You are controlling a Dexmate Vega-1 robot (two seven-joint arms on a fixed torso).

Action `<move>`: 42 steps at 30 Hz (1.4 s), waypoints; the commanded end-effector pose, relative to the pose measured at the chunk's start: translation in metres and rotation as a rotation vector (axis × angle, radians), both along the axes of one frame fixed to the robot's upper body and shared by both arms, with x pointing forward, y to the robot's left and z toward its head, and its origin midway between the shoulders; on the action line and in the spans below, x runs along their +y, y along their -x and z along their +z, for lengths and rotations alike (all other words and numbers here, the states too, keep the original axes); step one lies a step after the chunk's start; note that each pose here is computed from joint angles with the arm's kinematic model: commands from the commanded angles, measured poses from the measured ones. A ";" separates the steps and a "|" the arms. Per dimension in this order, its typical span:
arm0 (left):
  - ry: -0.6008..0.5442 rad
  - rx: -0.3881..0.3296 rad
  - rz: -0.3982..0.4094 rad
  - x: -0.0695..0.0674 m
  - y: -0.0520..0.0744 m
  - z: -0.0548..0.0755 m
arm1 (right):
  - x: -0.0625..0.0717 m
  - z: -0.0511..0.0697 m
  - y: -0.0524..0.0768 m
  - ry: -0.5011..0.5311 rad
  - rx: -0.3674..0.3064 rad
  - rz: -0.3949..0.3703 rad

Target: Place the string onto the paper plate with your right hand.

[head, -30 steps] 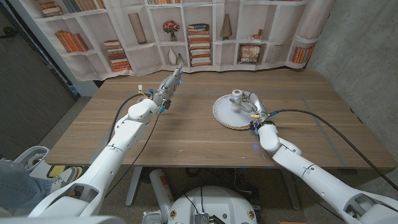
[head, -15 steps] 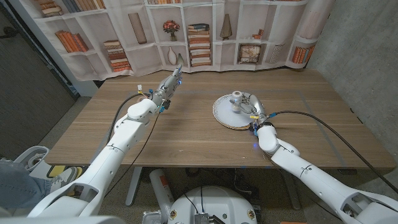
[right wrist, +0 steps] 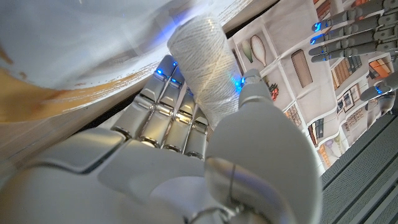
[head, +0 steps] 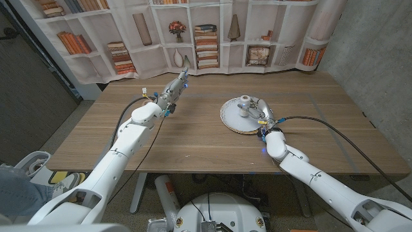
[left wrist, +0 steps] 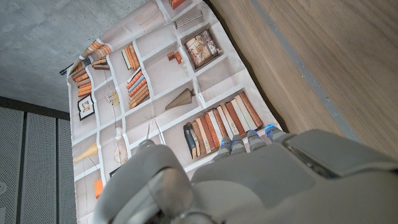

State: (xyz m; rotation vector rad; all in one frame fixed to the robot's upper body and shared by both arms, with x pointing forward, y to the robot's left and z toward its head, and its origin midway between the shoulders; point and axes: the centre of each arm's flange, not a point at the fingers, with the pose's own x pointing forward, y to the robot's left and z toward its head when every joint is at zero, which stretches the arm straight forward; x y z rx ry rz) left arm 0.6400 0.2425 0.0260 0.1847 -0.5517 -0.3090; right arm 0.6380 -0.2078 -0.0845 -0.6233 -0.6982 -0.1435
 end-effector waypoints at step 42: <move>0.003 0.009 -0.003 0.004 -0.008 0.001 | -0.002 0.001 -0.001 0.043 0.025 -0.024</move>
